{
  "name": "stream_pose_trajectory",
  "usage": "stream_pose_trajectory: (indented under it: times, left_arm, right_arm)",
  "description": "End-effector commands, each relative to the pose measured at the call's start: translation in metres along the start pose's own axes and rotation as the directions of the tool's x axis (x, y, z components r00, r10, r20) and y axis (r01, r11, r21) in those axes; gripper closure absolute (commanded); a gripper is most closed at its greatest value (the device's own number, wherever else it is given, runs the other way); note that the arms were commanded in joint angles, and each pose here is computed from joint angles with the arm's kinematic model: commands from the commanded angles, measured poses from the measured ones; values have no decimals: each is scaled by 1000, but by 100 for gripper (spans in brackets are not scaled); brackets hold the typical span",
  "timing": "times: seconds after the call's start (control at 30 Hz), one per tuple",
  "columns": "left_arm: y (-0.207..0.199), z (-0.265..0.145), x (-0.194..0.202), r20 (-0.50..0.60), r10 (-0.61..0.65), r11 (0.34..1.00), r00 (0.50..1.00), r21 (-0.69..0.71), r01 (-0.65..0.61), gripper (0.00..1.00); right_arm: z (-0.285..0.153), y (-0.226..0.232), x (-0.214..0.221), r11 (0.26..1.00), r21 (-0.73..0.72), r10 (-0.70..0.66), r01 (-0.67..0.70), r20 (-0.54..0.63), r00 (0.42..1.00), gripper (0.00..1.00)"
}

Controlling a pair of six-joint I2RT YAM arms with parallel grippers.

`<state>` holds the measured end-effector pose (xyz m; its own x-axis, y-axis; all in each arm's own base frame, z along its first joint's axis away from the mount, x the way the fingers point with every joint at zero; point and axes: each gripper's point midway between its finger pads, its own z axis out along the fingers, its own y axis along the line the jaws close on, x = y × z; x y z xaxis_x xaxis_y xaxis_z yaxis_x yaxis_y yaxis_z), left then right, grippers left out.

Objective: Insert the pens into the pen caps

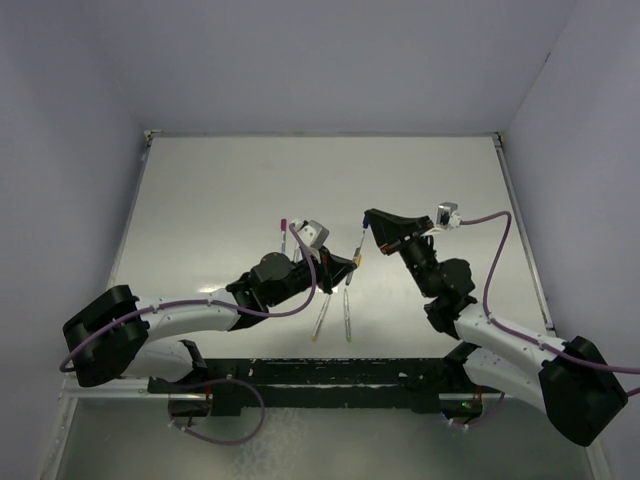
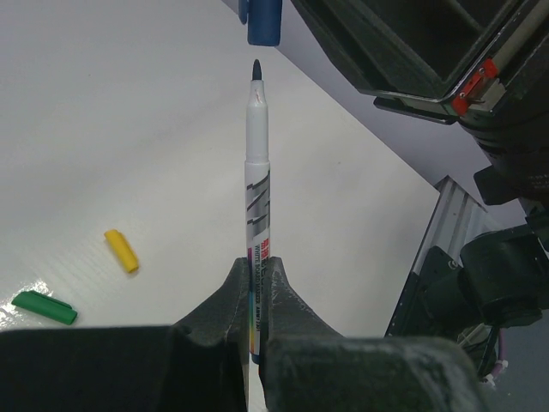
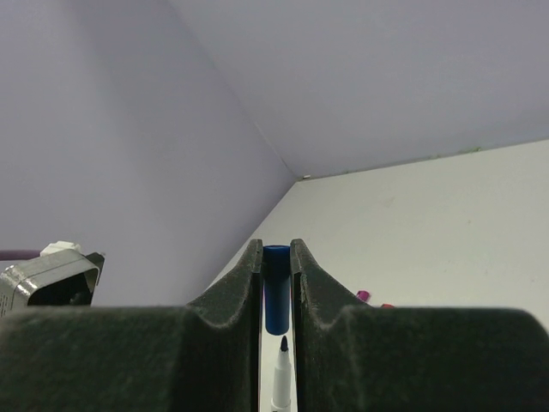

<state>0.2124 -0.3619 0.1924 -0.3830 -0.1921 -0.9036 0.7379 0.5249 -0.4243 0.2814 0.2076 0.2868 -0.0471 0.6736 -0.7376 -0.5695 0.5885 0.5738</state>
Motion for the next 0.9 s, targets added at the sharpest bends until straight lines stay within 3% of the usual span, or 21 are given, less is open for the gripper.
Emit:
stream_pose_trajectory:
  times: [0.0,0.87]
  left_arm:
    - [-11,3,-31,99,10,999,995,31,-13,100]
    - [-8,2,-41,128,16,1000,992,5,-17,100]
  right_arm:
    - [0,8,-8,999,-39,12,-11,32,999,100]
    - [-3,5,5,999,-39,24,-25,-13,1000,100]
